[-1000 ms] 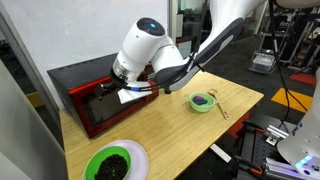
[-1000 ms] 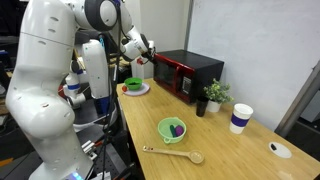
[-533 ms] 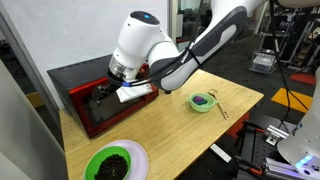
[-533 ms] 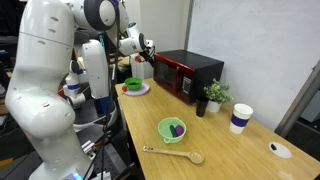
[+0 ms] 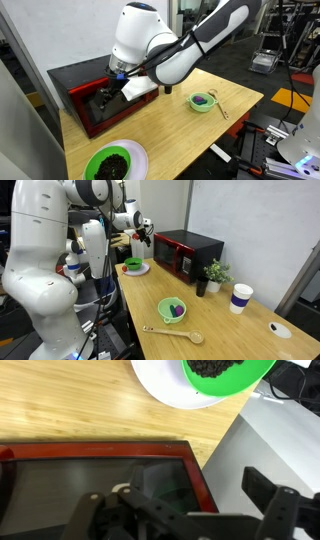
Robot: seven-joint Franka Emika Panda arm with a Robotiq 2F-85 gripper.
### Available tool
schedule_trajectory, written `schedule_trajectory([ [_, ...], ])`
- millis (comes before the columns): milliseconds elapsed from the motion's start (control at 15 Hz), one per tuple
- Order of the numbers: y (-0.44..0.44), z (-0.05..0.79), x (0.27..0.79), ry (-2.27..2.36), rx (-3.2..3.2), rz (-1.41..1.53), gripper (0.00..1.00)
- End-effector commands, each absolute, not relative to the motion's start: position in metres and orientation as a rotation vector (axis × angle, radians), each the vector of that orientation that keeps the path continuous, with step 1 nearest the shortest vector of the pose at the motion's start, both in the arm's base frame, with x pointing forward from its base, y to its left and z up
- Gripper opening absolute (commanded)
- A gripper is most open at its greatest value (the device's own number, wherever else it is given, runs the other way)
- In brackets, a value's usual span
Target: Close the microwave door, move the white plate to the right, remove the zucchini and purple grapes from the green pot and place them on the white plate
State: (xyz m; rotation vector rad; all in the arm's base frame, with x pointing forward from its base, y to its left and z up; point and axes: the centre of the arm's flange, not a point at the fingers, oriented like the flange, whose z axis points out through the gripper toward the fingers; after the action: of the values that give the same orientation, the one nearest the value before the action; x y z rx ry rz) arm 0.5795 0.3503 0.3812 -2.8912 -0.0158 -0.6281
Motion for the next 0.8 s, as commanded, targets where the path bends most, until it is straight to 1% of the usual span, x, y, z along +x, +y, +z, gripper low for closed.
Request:
schedule_trajectory([
  [0,0.338,0.385,0.561,-0.09,-2.96,-0.568,1.0],
  [333,0.332,0.367,0.54,-0.176,-3.015,-0.459,1.0],
  [400,0.343,0.367,0.558,-0.13,-2.993,-0.508,1.0],
  [733,0.343,0.366,0.557,-0.134,-2.995,-0.507,1.0],
])
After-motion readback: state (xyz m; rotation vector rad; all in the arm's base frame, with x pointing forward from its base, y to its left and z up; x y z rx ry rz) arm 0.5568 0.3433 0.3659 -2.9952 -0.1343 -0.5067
